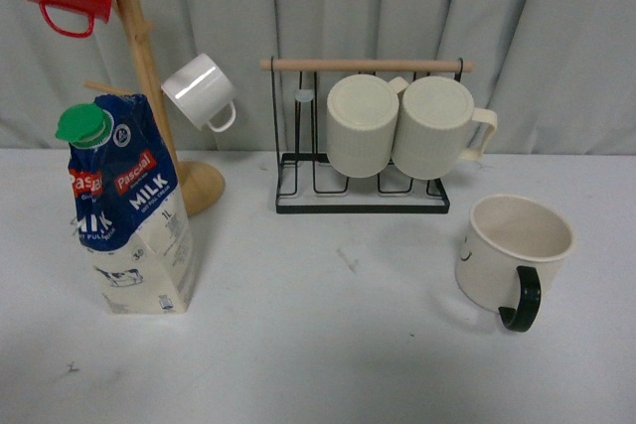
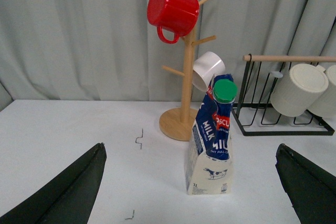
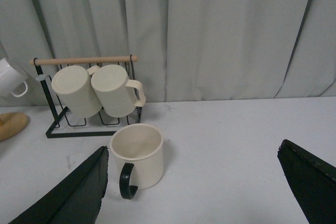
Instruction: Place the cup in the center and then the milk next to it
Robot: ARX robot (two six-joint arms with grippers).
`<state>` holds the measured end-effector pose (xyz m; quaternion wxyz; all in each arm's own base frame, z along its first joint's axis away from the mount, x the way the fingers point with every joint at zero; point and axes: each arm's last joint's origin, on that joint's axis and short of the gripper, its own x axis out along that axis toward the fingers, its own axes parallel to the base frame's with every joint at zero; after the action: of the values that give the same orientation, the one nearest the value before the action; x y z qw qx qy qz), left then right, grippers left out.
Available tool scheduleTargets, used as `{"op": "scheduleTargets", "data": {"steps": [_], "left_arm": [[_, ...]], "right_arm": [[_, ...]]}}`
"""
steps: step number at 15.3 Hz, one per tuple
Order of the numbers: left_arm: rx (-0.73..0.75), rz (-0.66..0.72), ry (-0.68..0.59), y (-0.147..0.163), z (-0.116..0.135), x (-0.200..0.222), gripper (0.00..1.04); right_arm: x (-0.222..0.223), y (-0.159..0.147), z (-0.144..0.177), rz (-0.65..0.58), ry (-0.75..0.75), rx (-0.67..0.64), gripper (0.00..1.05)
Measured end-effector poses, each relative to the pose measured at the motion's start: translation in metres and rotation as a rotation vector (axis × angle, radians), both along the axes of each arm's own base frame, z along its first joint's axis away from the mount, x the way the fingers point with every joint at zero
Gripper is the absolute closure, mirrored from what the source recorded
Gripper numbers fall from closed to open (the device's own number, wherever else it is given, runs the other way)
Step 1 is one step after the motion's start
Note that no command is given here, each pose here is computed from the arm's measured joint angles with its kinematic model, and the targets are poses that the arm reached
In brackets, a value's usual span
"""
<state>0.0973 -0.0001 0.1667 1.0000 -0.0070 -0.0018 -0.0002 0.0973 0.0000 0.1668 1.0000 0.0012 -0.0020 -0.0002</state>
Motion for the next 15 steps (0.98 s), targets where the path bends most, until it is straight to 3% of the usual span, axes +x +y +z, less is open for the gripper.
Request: {"op": "scheduleTargets", "data": {"steps": [15], "left_arm": [[0.0,0.0,0.0,0.0,0.0,0.0,0.07]], "right_arm": [[0.0,0.0,0.0,0.0,0.0,0.0,0.06]]}}
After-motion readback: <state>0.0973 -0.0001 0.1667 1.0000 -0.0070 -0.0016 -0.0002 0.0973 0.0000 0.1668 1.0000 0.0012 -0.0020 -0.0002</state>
